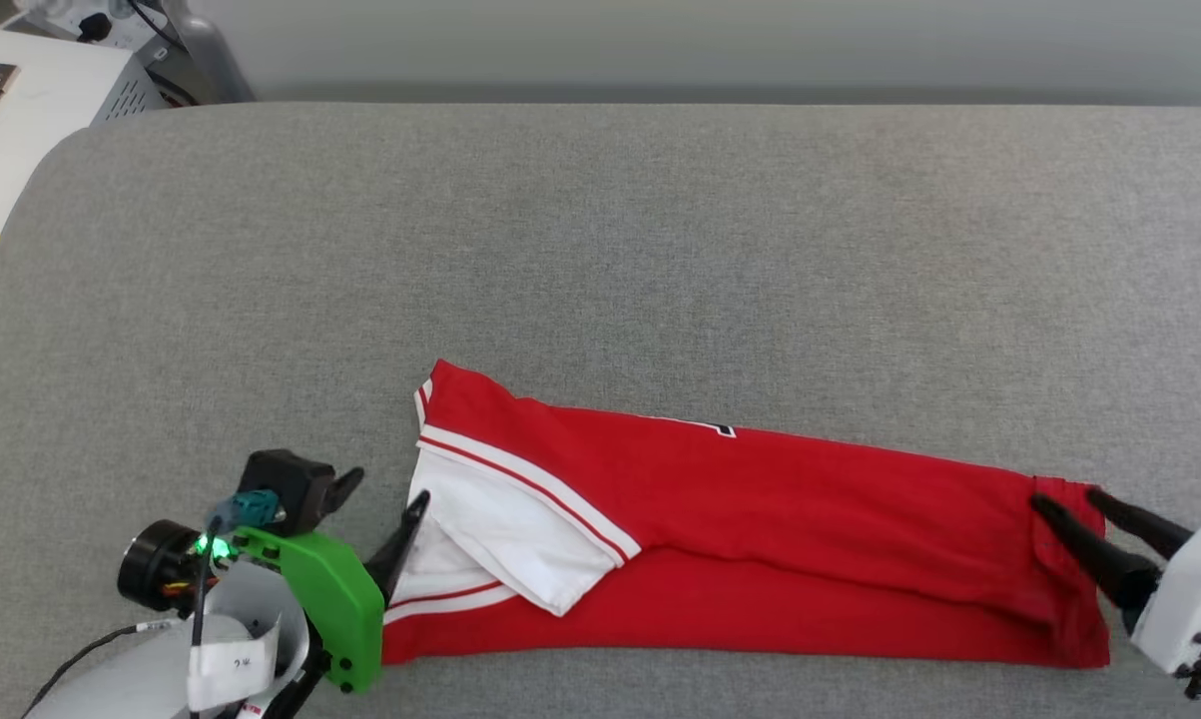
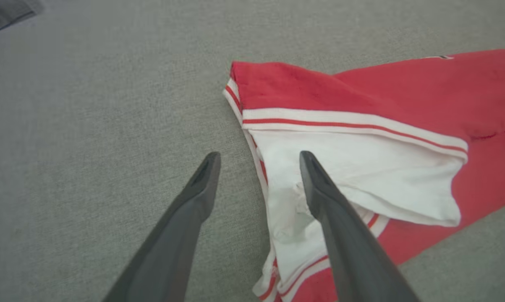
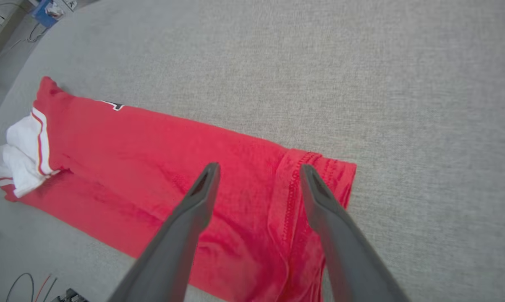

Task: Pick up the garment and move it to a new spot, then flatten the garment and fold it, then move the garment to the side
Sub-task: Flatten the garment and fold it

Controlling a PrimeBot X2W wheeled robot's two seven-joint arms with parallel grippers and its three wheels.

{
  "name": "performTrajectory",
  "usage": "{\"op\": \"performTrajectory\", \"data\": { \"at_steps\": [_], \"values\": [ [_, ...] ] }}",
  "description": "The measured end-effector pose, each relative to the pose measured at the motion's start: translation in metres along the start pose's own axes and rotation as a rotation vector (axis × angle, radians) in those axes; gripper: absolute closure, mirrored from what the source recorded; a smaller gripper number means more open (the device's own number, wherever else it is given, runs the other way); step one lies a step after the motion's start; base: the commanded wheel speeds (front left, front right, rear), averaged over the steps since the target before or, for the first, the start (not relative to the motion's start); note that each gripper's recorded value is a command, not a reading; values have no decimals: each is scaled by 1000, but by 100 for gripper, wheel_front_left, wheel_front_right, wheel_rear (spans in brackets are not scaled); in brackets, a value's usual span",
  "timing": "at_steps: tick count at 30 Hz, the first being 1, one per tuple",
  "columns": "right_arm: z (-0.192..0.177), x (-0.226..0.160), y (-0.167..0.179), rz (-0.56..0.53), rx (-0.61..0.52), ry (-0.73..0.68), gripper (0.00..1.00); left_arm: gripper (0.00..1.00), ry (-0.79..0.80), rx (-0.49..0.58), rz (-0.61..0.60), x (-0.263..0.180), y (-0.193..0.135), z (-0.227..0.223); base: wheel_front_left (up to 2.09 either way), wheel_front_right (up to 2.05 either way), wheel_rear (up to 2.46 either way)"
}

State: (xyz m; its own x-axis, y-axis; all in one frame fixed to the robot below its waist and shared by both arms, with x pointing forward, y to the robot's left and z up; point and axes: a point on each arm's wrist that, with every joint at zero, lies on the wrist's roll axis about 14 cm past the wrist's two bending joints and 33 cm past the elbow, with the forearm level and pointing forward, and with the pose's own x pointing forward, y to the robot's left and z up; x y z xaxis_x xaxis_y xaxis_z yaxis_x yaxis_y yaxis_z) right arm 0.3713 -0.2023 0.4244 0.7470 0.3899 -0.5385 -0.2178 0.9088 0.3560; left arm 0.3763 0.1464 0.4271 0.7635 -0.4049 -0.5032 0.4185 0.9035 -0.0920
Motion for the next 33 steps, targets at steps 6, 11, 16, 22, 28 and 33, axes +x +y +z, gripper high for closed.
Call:
{"op": "performTrajectory", "data": {
  "at_steps": [6,11,16,22,28,33],
  "values": [
    [30,-21,-20,-32,60,-41,0,0,-257,33,182,-11,26,43,0,0,0],
    [18,-24,-40,-72,121,66,0,0,-345,47,287,-15,38,58,0,0,0],
    [-10,-15,-46,-89,164,188,0,0,-476,47,409,-26,50,82,0,0,0],
    [-45,2,-30,-51,211,298,0,0,-515,31,504,-41,57,72,0,0,0],
    [-50,18,-12,-2,216,322,0,0,-553,24,544,-49,56,69,0,0,0],
    [-54,26,3,36,205,341,0,0,-585,24,522,-47,43,71,0,0,0]
  ]
}}
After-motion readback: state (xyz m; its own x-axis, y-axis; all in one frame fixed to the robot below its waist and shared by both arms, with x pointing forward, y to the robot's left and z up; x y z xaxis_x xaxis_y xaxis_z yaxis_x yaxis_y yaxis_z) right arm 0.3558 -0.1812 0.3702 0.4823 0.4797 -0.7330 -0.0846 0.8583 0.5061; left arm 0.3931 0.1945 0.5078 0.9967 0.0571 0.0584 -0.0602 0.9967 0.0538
